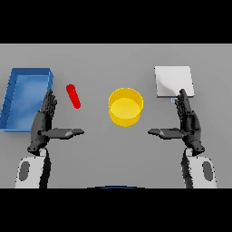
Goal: Pick up the red beaker and tilt it to pour out 1 green nut into yellow bowl. Pick up the yellow bowl and place it on the metallic measuring scale.
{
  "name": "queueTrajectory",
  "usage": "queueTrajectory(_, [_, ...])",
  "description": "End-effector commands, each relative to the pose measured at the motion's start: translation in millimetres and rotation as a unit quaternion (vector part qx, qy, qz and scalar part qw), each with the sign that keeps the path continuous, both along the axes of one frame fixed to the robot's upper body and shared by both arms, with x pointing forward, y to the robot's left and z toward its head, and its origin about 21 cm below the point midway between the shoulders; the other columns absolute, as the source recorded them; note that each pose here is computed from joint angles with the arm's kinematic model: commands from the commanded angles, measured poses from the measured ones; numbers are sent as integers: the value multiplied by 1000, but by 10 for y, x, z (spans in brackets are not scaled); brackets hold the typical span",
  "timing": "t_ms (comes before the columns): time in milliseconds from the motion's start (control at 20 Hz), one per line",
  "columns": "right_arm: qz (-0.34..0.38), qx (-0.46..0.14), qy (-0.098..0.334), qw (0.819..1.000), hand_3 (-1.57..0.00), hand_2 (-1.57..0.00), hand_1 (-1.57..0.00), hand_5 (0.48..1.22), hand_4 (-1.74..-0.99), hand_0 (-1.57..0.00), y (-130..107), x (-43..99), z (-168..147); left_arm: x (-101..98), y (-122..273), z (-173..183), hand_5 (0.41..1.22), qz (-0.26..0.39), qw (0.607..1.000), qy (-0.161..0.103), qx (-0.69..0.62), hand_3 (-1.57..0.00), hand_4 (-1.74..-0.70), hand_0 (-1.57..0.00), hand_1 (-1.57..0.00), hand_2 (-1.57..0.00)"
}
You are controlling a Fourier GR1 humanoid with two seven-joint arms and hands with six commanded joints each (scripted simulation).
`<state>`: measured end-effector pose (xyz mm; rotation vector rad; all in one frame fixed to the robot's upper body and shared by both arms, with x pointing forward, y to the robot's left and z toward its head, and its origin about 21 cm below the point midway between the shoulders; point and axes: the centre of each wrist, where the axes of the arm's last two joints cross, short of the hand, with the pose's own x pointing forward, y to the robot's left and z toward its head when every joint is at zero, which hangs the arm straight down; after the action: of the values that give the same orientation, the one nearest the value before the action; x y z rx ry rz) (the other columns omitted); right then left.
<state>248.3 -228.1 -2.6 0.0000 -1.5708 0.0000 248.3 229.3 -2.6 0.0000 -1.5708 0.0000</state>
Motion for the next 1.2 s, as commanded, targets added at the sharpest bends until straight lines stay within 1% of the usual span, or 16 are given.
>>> queueTrajectory(0, [-1, 0, 0, 1000, 1, 1, 1, 681, -1245, 1, -3, 4, 1, 0, 6, 1, 652, 1, 1000, 0, 0, 1, -1204, 1, 1, 1])
queueTrajectory(200, [-1, 0, 2, 1000, 1, 1, 1, 681, -1245, 1, -22, 32, 5, -3, 47, 1, 652, 1, 1000, 0, 1, 1, -1204, 1, 1, 1])
queueTrajectory(250, [-1, 2, 3, 1000, 1, 1, 1, 681, -1245, 1, 13, 35, -13, -14, 38, -6, 652, 1, 1000, -2, 2, 1, -1204, 1, 1, 1])
queueTrajectory(300, [5, -71, -42, 997, 1, 1, 1, 681, -1245, 1, -63, -58, 25, -96, 44, 35, 652, -15, 999, -11, 41, 1, -1204, 1, 1, 1])
queueTrajectory(350, [12, -112, -64, 992, 1, 1, 1, 678, -1242, 1, -52, -108, 53, -146, 64, 96, 649, -24, 997, -17, 65, 1, -1207, 1, 1, 1])
queueTrajectory(400, [18, -134, -72, 988, 1, 1, 1, 679, -1239, 1, -29, -159, 65, -182, 59, 133, 650, -30, 997, -15, 76, 1, -1212, 1, 1, 1])
queueTrajectory(450, [19, -151, -70, 986, 1, 1, 1, 679, -1235, 1, -38, -195, 90, -188, 42, 158, 654, -31, 996, -11, 81, 1, -1218, 1, 1, 1])
queueTrajectory(500, [21, -159, -71, 984, 1, 1, 1, 678, -1235, 1, -30, -210, 103, -211, 35, 193, 658, -34, 996, -14, 86, 1, -1223, 1, 1, 1])
queueTrajectory(550, [21, -163, -67, 984, 1, 1, 1, 678, -1235, 1, -54, -224, 96, -266, 31, 188, 660, -40, 995, -11, 91, 1, -1224, 1, 1, 1])
queueTrajectory(600, [27, -161, -75, 984, 1, 1, 1, 680, -1241, 1, -25, -237, 137, -246, 7, 191, 661, -43, 995, -8, 94, 1, -1226, 1, 1, 1])
queueTrajectory(650, [29, -158, -72, 985, 1, 1, 1, 681, -1245, 1, -13, -258, 123, -245, -9, 171, 662, -48, 994, -5, 94, 1, -1230, 1, 1, 1])
queueTrajectory(800, [37, -137, -78, 987, 1, 1, 1, 680, -1265, 1, 23, -256, 171, -111, -44, 140, 691, -61, 993, 8, 99, 1, -1276, 1, 1, 1])
queueTrajectory(850, [38, -132, -72, 988, 1, 1, 1, 680, -1275, 1, -7, -240, 170, -29, -79, 117, 702, -64, 993, 14, 94, 1, -1301, 1, 1, 1])
queueTrajectory(950, [35, -130, -68, 989, 1, 1, 1, 676, -1286, 1, -29, -239, 134, 43, -68, 65, 724, -65, 993, 14, 94, 1, -1356, 1, 1, 1])
queueTrajectory(1050, [37, -122, -76, 989, 1, 1, 1, 678, -1304, 1, -12, -242, 135, 212, -62, 79, 738, -64, 993, 17, 102, 1, -1377, 1, 1, 1])
queueTrajectory(1150, [33, -123, -76, 989, 1, 1, 1, 681, -1312, 1, -27, -247, 146, 312, -55, 24, 739, -62, 992, 24, 103, 1, -1382, 1, 1, 1])
